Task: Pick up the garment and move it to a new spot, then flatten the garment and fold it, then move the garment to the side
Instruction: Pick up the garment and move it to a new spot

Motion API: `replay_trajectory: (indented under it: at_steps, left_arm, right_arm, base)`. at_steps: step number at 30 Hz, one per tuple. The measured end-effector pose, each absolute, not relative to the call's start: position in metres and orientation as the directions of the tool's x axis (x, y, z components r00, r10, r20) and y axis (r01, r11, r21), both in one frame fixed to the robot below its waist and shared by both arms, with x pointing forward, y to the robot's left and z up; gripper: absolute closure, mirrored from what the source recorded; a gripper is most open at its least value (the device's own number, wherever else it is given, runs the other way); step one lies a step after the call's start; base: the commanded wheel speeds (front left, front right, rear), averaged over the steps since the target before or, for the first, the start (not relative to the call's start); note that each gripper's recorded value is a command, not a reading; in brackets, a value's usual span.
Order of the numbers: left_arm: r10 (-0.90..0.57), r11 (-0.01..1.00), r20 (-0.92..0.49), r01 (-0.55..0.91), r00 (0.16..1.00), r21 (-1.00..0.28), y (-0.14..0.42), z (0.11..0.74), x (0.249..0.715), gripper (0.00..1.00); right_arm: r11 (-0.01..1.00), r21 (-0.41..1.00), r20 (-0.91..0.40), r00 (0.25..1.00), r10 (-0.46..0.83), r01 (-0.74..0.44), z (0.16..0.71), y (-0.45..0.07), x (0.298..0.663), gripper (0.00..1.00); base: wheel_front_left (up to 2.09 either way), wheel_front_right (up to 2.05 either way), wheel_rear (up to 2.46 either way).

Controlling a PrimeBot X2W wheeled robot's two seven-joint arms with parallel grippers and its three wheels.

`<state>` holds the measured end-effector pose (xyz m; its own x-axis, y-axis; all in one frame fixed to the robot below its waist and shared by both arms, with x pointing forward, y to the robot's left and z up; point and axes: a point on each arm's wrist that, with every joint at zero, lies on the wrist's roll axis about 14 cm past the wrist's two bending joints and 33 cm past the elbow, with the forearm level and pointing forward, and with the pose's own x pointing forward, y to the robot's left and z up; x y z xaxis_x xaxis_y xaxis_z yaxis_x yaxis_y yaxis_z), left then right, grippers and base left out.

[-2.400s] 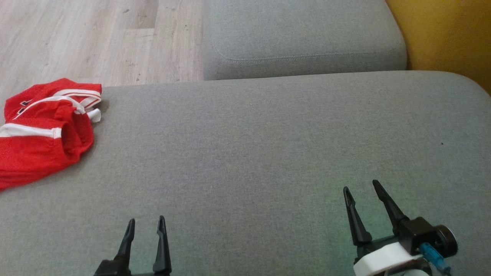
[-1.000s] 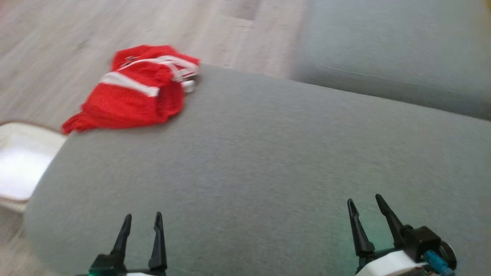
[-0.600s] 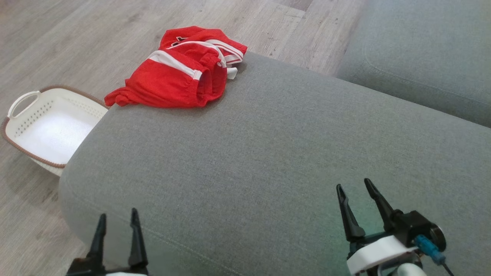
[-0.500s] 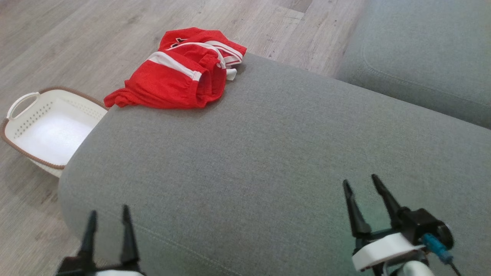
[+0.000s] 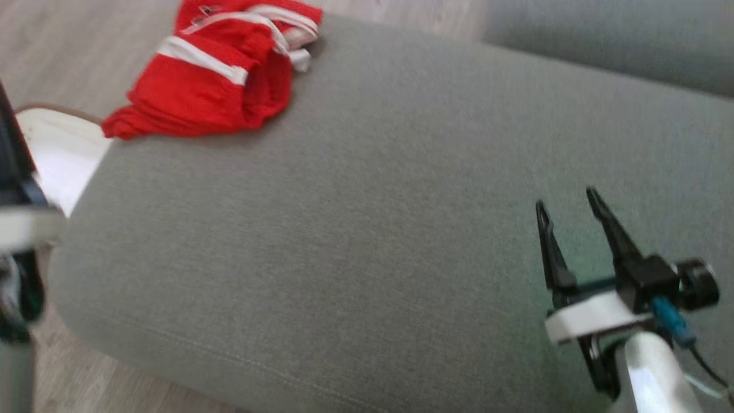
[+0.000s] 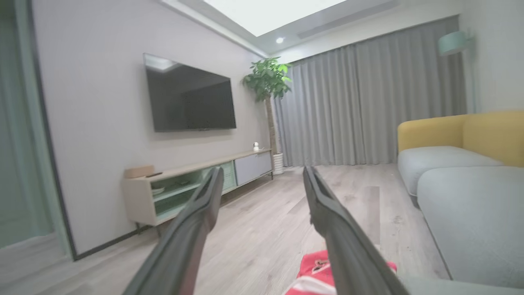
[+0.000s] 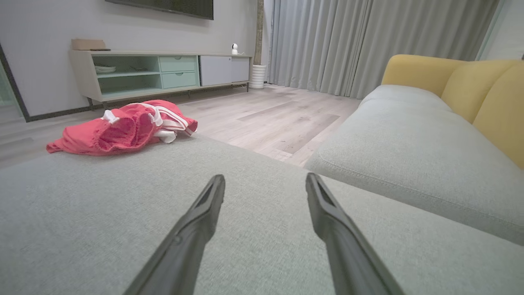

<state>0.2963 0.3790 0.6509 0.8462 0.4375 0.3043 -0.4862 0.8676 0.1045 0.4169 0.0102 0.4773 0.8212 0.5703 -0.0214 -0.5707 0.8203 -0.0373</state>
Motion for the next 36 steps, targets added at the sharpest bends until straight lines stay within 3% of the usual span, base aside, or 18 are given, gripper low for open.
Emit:
replay_trajectory:
  at_steps: [6,14,22,27,29,30,31,32,36]
  left_arm:
    - [0.357,0.899,0.209,-0.396,0.910,0.185,0.385,0.655,0.394,0.00]
    - [0.213,0.973,-0.170,-0.193,0.962,0.124,0.352,0.539,0.500,0.00]
    - [0.151,0.988,-0.501,-0.115,0.852,0.104,0.329,0.406,0.515,0.00]
    - [0.250,0.968,-0.585,-0.178,0.772,0.179,0.348,0.368,0.507,0.00]
    - [0.273,0.962,-0.584,-0.201,0.764,0.187,0.353,0.367,0.505,0.53]
    - [0.280,0.960,-0.581,-0.208,0.764,0.189,0.355,0.368,0.504,0.68]
    - [0.285,0.958,-0.578,-0.214,0.765,0.189,0.357,0.369,0.504,0.92]
    - [0.287,0.958,-0.571,-0.222,0.769,0.183,0.358,0.371,0.504,1.00]
    - [0.294,0.956,-0.480,-0.249,0.826,0.156,0.360,0.400,0.513,1.00]
  right_arm:
    - [0.829,-0.073,-0.016,0.832,0.555,-0.555,0.475,0.009,0.450,0.00]
    - [0.852,-0.110,-0.040,0.859,0.511,-0.512,0.456,-0.007,0.485,0.00]
    - [0.881,-0.117,-0.142,0.885,0.443,-0.459,0.412,-0.036,0.497,0.00]
    - [0.893,-0.121,-0.175,0.895,0.410,-0.433,0.396,-0.049,0.500,0.00]
    - [0.892,-0.119,-0.174,0.894,0.413,-0.435,0.396,-0.048,0.500,0.00]
    - [0.892,-0.119,-0.172,0.894,0.415,-0.437,0.397,-0.047,0.500,0.00]
    - [0.891,-0.118,-0.169,0.893,0.417,-0.439,0.398,-0.046,0.500,0.00]
    - [0.891,-0.117,-0.163,0.893,0.419,-0.440,0.399,-0.046,0.500,0.00]
    - [0.891,-0.102,-0.141,0.893,0.428,-0.443,0.409,-0.043,0.498,0.00]
  base:
    - [0.00,0.00,0.00]
    - [0.00,0.00,0.00]
    - [0.00,0.00,0.00]
    - [0.00,0.00,0.00]
    - [0.00,0.00,0.00]
    - [0.00,0.00,0.00]
    - [0.00,0.00,0.00]
    - [0.00,0.00,0.00]
    - [0.00,0.00,0.00]
